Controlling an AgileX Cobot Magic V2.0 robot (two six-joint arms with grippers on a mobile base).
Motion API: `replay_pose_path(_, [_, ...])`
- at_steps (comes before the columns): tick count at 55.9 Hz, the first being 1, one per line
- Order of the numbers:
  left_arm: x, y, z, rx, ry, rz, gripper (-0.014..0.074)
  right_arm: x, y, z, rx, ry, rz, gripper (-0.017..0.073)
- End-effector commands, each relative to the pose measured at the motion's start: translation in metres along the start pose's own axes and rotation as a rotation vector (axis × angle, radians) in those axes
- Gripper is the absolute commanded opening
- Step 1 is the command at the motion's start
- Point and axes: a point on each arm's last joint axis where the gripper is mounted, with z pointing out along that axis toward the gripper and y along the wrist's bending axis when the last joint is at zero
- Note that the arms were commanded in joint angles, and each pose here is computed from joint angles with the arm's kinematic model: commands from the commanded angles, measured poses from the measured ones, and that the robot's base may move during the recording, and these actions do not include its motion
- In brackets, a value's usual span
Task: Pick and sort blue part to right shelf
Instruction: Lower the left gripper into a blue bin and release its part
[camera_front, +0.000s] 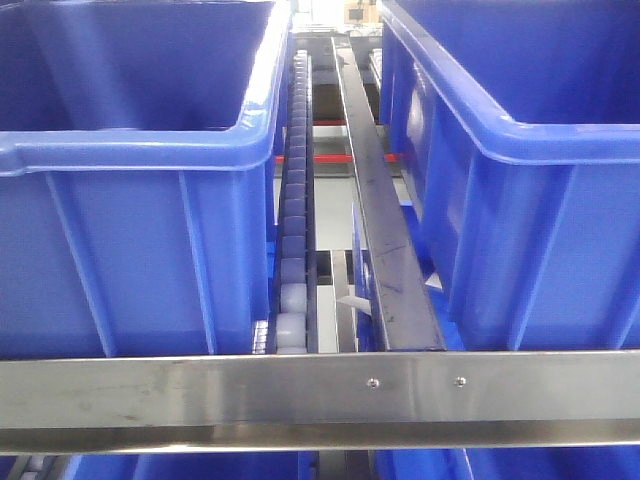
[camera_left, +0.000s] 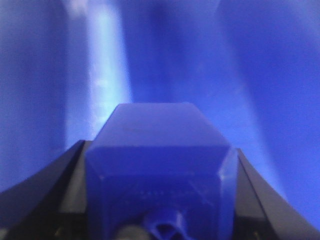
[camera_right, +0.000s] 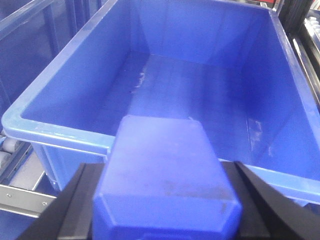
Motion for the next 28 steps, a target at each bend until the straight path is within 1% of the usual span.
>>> replay_pose_path(1, [-0.024, 0.000, 0.021, -0.001, -0.058, 0.007, 0.0376, -0.015, -0.001, -0.002, 0.006, -0.096, -0.017, 0.0209])
replay_pose_path(7, [-0.024, 0.003, 0.058, -0.005, 0.028, 0.002, 0.0376, -0.015, -0.001, -0.002, 0.006, -0.096, -0.017, 0.0209])
replay_pose_path(15, [-0.019, 0.007, 0.100, -0.011, 0.101, 0.002, 0.0376, -0.015, -0.001, -0.002, 0.006, -0.096, -0.017, 0.0209])
replay_pose_path(21, [-0.015, 0.010, 0.120, -0.016, 0.116, 0.006, 0.0376, -0.015, -0.001, -0.002, 0.006, -0.096, -0.017, 0.0209])
replay_pose_path(28, [-0.004, 0.012, 0.140, -0.020, 0.167, 0.002, 0.0376, -0.015, -0.001, -0.002, 0.006, -0.096, -0.017, 0.0209])
